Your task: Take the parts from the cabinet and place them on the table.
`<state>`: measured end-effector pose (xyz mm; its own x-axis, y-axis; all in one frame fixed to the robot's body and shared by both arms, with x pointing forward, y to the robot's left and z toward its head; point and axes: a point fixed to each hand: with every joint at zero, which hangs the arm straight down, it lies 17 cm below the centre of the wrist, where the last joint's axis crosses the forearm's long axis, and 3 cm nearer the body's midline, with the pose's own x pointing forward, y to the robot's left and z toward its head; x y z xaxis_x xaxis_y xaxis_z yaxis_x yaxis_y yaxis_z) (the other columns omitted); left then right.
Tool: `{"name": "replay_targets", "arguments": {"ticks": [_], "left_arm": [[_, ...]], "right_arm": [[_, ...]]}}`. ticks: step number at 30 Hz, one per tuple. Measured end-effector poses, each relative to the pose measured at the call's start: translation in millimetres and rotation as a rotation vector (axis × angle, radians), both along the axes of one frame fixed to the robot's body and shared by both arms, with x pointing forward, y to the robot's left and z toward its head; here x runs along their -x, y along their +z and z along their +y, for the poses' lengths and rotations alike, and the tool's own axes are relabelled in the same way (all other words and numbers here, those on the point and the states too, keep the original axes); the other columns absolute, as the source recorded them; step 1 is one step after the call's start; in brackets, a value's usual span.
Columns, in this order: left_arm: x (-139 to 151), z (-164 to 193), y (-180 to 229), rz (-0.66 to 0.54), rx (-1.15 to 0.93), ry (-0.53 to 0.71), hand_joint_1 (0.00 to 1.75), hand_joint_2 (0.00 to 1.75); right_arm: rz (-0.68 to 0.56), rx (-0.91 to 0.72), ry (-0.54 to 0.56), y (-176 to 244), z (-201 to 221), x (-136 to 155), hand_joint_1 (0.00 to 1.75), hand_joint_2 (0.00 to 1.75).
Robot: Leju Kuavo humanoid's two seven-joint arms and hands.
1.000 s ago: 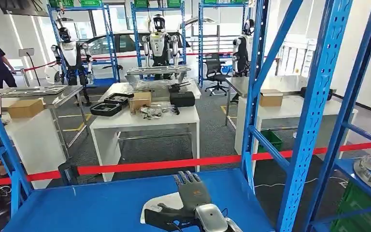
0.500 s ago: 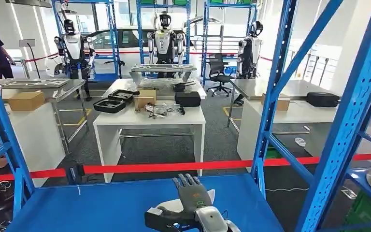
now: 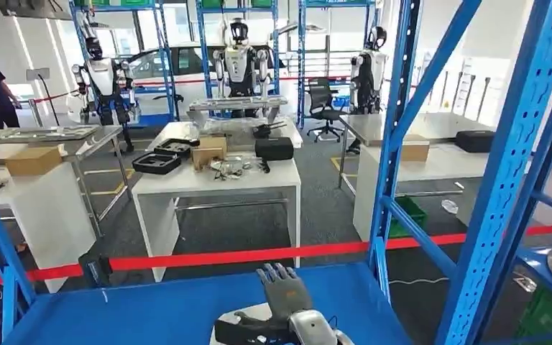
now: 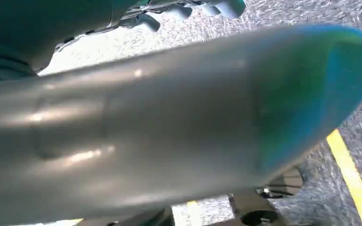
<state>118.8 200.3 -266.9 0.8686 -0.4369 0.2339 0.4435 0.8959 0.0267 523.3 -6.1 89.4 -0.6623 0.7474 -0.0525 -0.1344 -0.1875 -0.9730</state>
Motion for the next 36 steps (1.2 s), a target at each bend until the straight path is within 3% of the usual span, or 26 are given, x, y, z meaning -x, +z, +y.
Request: {"name": "replay_targets", "arguments": {"ticks": [15,16,36], "left_arm": [[-3,0,0,-0.007,-0.001,0.000,0.00,0.00],[-2,0,0,-0.006,-0.001,0.000,0.00,0.00],[-1,-2,0,-0.015,0.012,0.022,0.00,0.00]], "right_arm": [[0.032,0.002,0.025,-12,6,10,0.00,0.00],[0.040,0.003,0.023,-16,6,12,0.00,1.75],[0.093,-0.013,0.033,-28,14,25,0.00,1.75]]}}
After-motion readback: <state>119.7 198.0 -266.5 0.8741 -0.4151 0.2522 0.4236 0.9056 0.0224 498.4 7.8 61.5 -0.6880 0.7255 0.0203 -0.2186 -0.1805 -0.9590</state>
